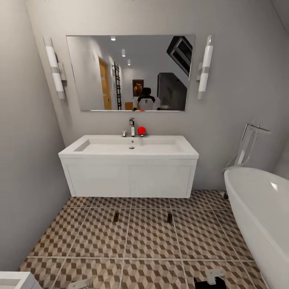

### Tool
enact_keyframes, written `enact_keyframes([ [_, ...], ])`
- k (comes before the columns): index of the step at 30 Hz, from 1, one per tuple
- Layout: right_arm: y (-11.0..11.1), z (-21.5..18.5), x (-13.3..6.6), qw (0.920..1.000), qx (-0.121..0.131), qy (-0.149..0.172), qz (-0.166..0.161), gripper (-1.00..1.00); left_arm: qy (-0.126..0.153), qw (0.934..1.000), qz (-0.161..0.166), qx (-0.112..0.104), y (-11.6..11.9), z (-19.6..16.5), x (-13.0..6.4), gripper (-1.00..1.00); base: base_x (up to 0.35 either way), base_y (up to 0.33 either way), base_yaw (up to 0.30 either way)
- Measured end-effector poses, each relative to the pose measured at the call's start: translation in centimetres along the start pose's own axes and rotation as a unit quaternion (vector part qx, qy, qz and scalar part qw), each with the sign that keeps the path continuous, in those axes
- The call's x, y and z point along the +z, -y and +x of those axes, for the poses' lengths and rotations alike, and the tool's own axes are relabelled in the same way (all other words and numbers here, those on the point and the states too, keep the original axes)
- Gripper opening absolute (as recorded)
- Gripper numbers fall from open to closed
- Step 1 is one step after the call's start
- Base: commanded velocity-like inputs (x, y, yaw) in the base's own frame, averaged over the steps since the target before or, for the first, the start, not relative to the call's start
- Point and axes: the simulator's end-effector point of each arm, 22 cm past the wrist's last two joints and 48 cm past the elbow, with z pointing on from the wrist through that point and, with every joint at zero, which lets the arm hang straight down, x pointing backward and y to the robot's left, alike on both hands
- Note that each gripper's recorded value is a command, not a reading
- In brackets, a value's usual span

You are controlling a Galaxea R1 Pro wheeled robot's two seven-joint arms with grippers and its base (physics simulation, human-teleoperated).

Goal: Take the four mousetraps from the cabinet in the bathroom and place them on the bathroom floor. Make sure all four end up on the same floor surface, and ensure that at least two of them are either under or directly next to the same bathroom sink.

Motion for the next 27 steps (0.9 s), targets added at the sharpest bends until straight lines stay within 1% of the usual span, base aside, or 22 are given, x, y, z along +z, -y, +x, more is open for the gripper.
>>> enact_keyframes([
  [27,0.6,-3.6,-3.2,1.0000,0.001,-0.001,-0.001,1.00,-0.001,1.0000,0.000,0.001,-0.9,-3.4,-3.4,1.00,0.000,0.000,0.000],
])
